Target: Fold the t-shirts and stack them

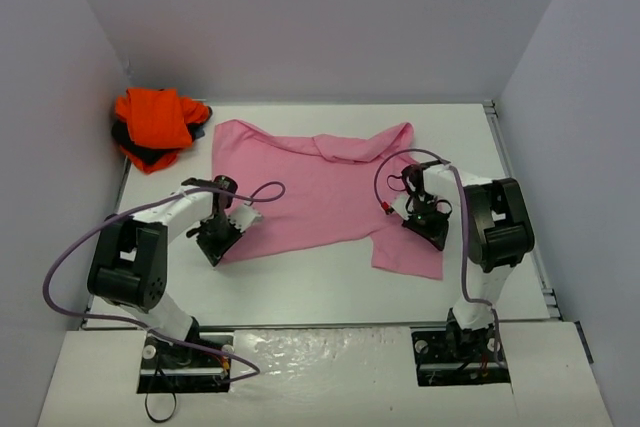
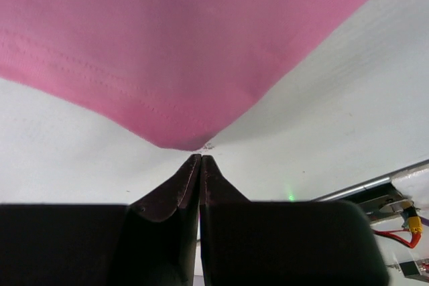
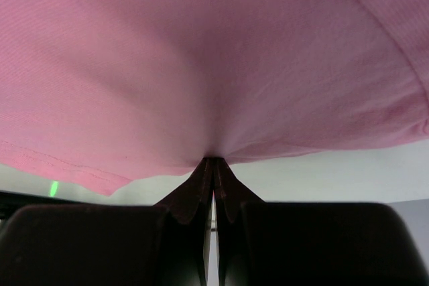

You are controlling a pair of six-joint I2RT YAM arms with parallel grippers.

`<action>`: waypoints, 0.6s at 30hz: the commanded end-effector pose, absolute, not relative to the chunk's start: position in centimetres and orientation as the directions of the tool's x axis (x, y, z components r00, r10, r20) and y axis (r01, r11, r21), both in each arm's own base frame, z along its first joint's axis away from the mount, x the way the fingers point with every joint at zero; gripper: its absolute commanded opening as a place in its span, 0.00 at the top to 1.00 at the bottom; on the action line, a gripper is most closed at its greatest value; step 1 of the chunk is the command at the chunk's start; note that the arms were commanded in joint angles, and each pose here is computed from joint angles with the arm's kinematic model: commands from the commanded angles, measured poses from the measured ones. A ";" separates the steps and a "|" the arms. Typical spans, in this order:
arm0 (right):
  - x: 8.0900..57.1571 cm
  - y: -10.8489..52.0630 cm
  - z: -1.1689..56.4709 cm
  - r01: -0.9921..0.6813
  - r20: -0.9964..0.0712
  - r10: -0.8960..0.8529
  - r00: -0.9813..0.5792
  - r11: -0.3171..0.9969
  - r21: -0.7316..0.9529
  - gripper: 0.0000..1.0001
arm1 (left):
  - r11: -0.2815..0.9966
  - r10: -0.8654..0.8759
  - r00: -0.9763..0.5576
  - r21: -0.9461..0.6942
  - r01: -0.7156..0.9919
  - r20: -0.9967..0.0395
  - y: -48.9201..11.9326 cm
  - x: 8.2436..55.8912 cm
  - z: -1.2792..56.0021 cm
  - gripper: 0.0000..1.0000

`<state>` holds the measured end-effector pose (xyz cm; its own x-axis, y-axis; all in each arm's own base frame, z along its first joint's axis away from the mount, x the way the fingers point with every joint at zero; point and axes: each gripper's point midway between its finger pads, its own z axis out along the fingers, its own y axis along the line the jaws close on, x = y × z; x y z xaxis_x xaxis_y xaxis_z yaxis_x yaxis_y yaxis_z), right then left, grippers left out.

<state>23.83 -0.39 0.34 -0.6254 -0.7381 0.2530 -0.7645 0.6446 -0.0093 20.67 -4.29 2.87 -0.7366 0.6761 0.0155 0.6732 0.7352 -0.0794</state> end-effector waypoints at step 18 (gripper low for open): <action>31.0 3.9 12.5 -0.727 -0.224 -0.754 -0.617 0.656 -0.203 1.00 | 0.743 0.642 -0.670 0.086 0.664 -0.373 -6.8 29.0 15.3 1.00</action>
<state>30.51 1.94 11.97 -0.6405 -0.7503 -0.1637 -0.7065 0.6593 -0.2574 27.17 -5.62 15.23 -0.6593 0.6577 -0.3642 0.6595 0.7386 0.1398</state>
